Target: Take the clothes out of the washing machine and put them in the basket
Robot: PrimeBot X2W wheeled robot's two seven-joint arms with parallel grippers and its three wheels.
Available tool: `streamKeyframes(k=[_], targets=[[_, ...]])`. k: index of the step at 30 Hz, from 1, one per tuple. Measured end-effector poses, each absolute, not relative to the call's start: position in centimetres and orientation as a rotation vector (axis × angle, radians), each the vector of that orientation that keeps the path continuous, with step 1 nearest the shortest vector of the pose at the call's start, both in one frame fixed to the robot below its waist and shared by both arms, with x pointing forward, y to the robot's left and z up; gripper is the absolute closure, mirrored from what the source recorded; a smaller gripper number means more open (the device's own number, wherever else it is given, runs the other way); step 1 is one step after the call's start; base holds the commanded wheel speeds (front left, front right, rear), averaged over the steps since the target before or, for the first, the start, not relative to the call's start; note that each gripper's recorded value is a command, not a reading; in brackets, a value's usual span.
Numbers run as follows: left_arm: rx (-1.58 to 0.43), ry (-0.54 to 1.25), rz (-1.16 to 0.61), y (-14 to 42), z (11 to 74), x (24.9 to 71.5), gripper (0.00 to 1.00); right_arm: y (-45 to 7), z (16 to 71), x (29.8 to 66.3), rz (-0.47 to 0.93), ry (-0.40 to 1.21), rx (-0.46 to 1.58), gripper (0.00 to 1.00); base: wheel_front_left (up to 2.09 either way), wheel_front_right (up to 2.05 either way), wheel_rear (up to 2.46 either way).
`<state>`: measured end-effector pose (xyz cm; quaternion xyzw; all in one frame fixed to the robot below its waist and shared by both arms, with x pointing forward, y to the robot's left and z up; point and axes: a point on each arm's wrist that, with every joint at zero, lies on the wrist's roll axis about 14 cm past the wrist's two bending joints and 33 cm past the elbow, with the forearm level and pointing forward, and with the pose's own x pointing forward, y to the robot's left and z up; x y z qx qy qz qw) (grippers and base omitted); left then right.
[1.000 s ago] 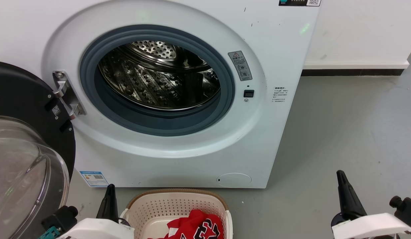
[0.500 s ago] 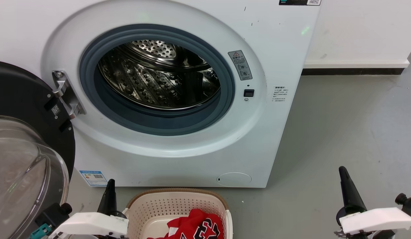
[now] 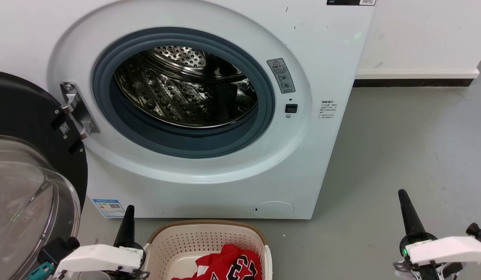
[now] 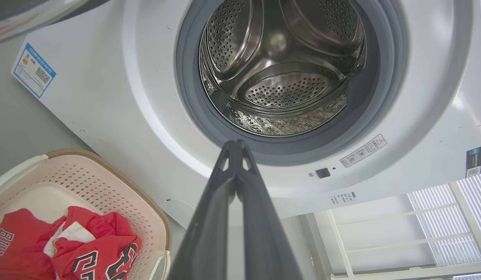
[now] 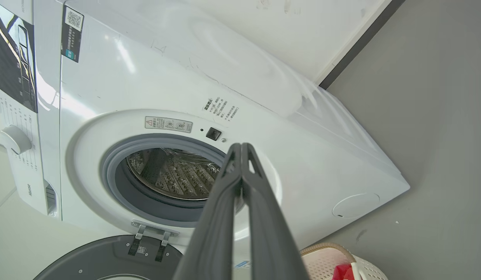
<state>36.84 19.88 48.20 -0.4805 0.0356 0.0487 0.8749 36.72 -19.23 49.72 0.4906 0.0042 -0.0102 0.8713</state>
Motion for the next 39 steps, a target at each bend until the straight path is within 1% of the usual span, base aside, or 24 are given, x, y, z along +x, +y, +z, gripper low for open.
streamKeyframes(k=[39], targets=[[-1.391,0.044,0.051,19.9,49.4,38.1,1.0,-19.8,49.9,37.9,-0.026,0.02,1.393,1.0,0.0,0.0,0.0]])
